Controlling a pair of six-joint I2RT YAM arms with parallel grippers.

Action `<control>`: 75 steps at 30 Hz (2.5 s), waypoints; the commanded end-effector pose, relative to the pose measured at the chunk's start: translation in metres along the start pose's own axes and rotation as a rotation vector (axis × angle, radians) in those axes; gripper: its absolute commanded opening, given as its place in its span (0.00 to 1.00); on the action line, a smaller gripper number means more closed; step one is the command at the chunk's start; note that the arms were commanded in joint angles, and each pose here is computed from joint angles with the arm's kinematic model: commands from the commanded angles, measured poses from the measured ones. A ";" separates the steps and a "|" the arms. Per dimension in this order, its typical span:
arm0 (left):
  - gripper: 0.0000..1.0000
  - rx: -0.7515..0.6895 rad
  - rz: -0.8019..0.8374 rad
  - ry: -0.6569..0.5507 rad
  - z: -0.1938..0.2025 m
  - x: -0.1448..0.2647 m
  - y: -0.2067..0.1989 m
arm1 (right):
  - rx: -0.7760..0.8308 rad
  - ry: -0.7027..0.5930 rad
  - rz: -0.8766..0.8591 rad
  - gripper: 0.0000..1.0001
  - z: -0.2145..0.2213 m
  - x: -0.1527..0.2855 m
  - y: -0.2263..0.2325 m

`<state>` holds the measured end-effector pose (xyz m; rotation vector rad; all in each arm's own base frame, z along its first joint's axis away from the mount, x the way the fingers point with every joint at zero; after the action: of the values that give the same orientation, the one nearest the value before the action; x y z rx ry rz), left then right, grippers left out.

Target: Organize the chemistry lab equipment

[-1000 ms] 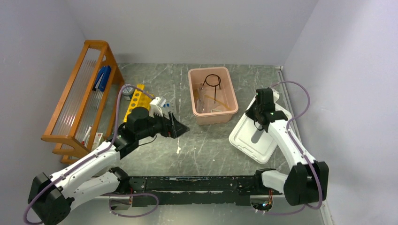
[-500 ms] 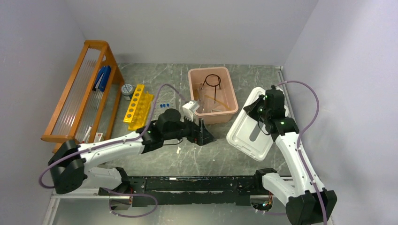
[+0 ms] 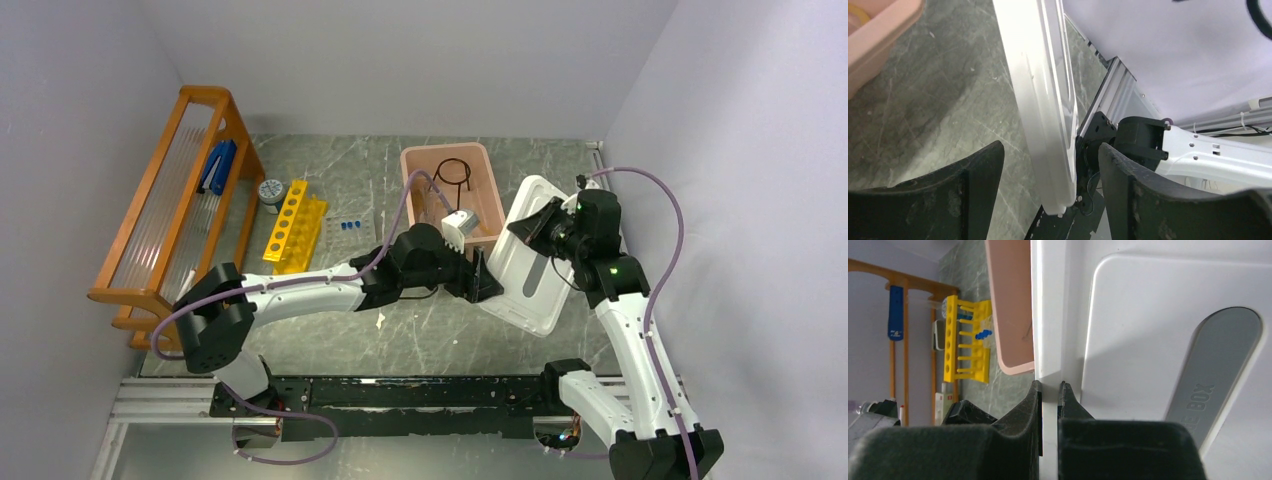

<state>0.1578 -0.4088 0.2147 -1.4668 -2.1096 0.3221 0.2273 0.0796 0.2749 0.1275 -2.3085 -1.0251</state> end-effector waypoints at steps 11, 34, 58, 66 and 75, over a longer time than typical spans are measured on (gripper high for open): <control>0.22 -0.049 0.064 -0.103 -0.032 -0.014 -0.018 | 0.021 0.041 -0.200 0.00 -0.002 0.012 0.033; 0.05 0.068 0.041 -0.411 -0.159 0.088 0.013 | 0.042 -0.150 -0.364 0.58 -0.042 0.058 0.086; 0.05 0.603 -0.167 -0.665 -0.151 0.094 0.099 | 0.021 -0.011 0.064 0.57 -0.017 -0.034 -0.001; 0.20 0.680 -0.196 -0.651 -0.131 0.083 0.119 | 0.078 0.020 0.128 0.56 -0.011 -0.054 -0.012; 0.70 0.580 -0.327 -0.531 -0.105 0.085 0.130 | 0.162 0.048 0.191 0.55 0.009 -0.074 -0.007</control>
<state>0.2977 -0.3038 0.2601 -0.7432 -2.2302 1.2661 0.2746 0.1017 0.2245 0.0286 -2.2399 -0.7869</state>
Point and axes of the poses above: each gripper's point midway between its finger pads, its own x axis back along the fingers, its own y axis along the line the jaws close on, z = x × y, the point moved 6 cm from there along x, back along the fingers, and after that the axes turned 10 degrees about -x, right-handed, at the moved point
